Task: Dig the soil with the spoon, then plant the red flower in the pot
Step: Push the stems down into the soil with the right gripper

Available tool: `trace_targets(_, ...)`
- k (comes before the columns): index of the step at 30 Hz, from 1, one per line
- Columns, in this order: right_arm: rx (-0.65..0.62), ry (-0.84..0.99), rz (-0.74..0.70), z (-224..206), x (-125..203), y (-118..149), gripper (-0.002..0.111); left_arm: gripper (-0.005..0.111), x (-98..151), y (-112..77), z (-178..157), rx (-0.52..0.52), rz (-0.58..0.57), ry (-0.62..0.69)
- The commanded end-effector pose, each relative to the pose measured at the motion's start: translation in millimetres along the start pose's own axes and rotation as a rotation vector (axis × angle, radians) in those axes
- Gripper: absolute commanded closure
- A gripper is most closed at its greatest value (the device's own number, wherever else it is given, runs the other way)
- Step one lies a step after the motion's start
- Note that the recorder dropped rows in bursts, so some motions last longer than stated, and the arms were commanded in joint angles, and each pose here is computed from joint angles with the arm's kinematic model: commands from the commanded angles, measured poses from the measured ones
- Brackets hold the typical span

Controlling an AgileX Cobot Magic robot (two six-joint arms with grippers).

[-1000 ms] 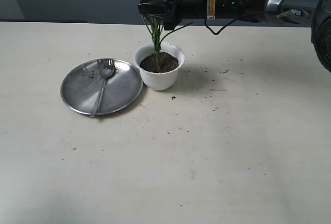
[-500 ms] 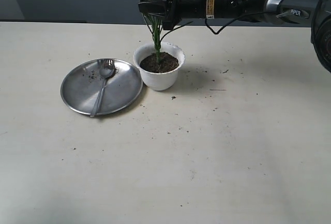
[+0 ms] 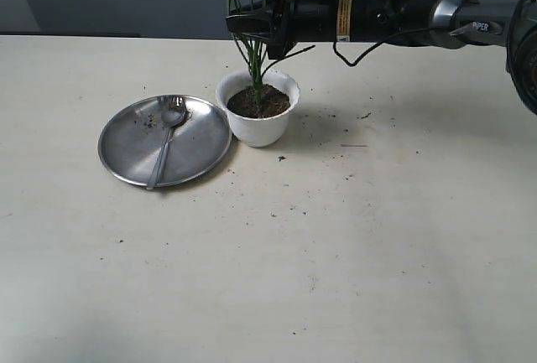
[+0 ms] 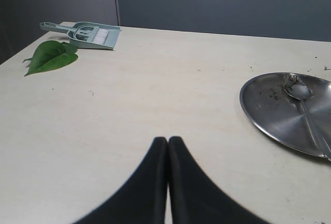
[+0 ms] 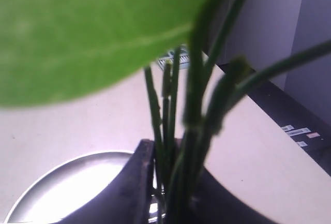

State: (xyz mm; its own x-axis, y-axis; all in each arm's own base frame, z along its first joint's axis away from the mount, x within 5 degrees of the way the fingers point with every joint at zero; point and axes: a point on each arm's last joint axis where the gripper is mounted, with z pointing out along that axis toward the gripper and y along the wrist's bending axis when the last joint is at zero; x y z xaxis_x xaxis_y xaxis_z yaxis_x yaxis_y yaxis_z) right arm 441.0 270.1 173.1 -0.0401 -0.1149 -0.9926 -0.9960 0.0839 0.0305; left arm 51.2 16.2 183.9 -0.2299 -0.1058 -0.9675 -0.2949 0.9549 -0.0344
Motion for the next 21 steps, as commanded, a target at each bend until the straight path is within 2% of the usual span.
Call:
trace_targets(1,-0.027,0.040,0.002,-2,6,2,0.109,0.106,1,-0.7,0,0.011,-0.009,-0.005)
trace_targets(21,-0.071,0.084,0.069,-23,12,-3,0.109,0.106,1,-0.7,0,0.011,-0.009,-0.005)
